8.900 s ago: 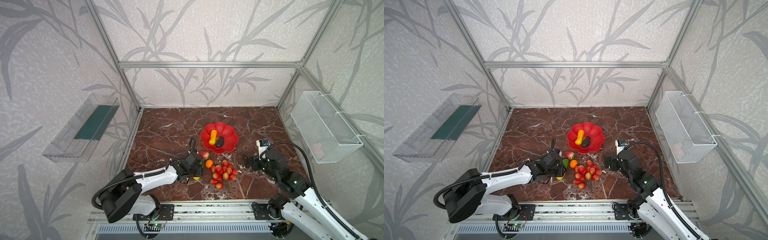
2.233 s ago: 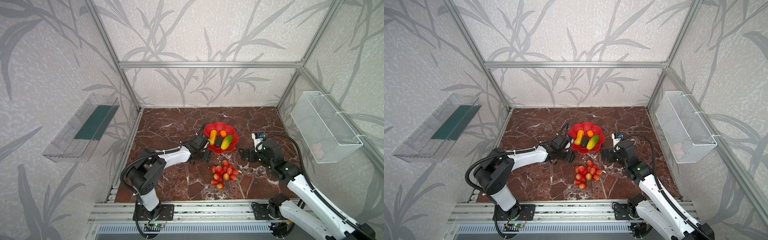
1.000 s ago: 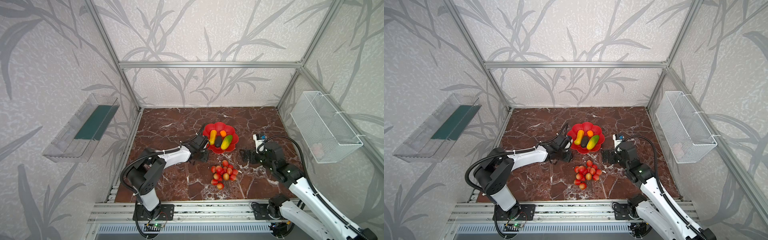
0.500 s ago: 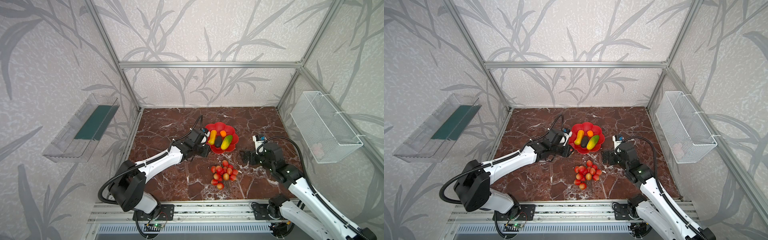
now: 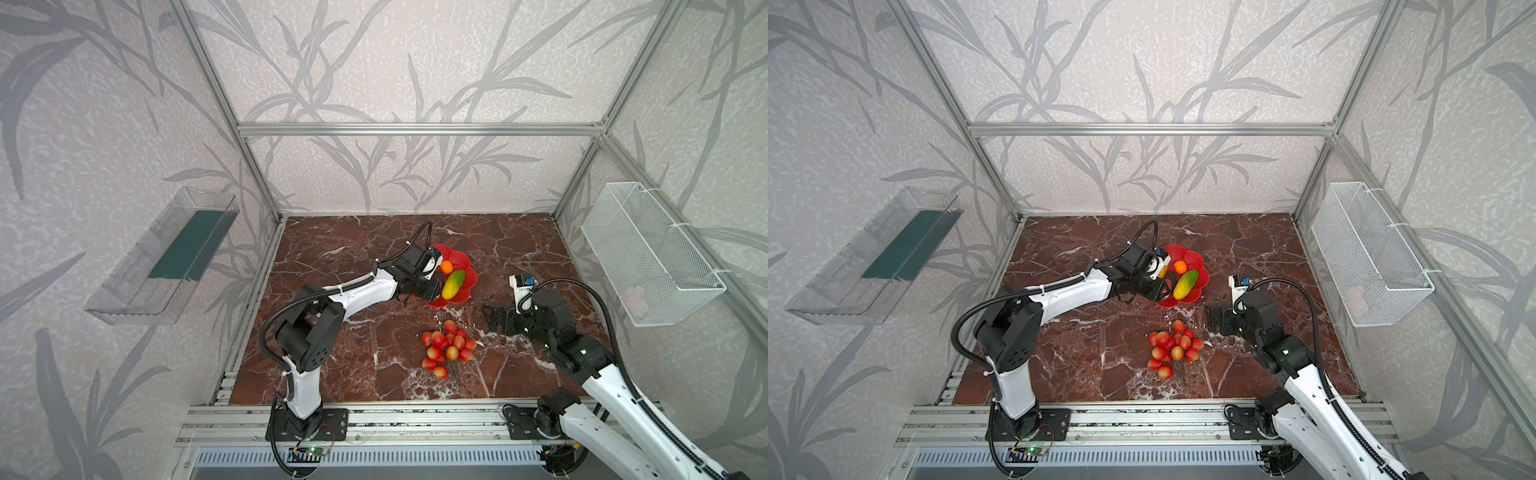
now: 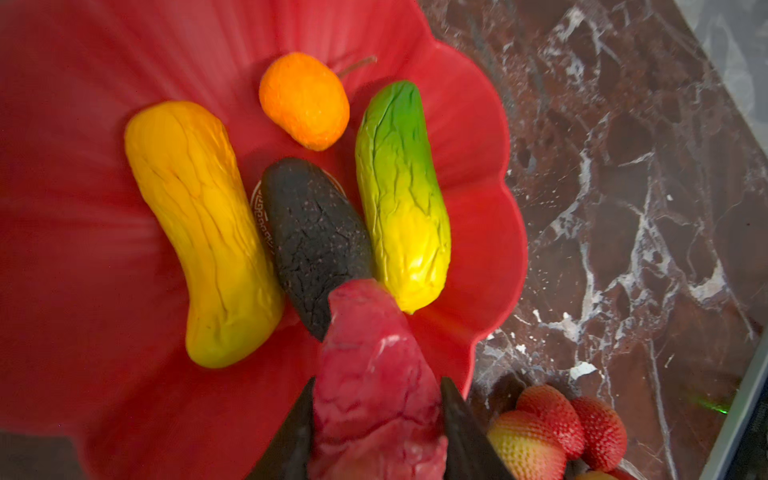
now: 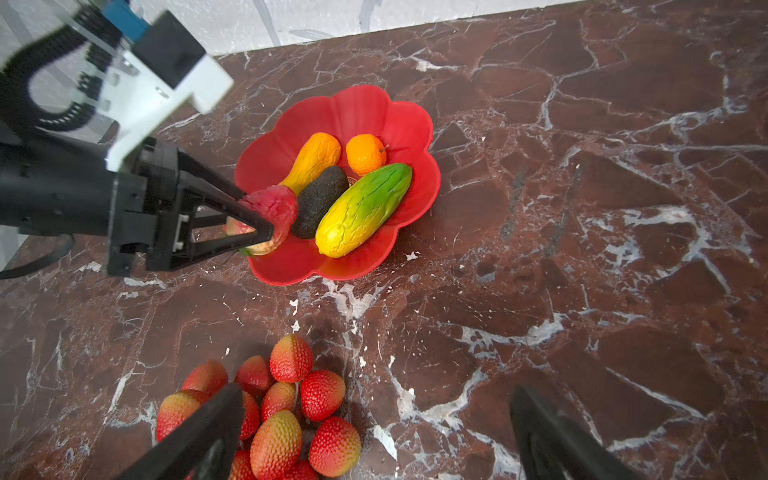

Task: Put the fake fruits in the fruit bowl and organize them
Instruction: 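Carry the pink peach into the red bowl and release it, then grasp the strawberry bunch stems with the right gripper while the left arm withdraws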

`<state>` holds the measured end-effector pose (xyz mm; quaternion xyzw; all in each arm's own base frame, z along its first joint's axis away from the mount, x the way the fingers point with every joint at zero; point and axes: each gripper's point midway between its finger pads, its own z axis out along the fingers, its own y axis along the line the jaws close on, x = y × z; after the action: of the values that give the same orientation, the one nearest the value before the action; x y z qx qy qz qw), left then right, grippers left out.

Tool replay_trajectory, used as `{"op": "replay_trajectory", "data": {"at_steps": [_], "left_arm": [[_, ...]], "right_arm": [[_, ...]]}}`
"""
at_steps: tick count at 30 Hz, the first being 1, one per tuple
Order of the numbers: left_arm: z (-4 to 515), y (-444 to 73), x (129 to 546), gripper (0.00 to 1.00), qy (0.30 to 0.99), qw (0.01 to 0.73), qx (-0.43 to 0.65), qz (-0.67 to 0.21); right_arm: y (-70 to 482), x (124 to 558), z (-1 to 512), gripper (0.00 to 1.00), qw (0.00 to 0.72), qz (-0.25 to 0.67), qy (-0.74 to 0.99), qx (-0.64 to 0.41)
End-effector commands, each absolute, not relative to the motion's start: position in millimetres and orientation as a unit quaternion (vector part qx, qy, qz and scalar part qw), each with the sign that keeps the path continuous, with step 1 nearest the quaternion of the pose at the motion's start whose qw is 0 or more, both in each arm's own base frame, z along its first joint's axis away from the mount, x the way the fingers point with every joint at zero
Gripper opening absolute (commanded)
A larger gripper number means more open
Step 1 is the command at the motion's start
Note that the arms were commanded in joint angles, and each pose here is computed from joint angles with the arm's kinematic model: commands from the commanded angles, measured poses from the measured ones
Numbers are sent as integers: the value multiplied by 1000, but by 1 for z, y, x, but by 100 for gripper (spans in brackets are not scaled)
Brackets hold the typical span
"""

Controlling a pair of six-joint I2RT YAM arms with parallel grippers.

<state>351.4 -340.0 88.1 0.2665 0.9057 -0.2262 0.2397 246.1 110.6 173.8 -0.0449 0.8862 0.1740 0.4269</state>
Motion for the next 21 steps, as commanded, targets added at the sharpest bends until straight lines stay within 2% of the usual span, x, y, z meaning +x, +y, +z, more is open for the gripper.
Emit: {"op": "replay_trajectory", "data": {"at_steps": [1,2,6,14,21], "left_arm": [[88,-346,355,37,904,240,276,-221],[87,-346,356,39,906,240,272,-219],[94,-347,361,59,905,252,260,-221],[177,-337,376,67,873,363,240,-219],[260,-281,372,82,821,514,167,-185]], "right_arm": [[108,240,165,100,412,174,893,-39],[108,239,164,100,410,174,895,-38],[110,234,160,97,396,181,899,-42],[126,204,145,81,330,221,916,-58],[142,154,122,75,279,205,934,-89]]}}
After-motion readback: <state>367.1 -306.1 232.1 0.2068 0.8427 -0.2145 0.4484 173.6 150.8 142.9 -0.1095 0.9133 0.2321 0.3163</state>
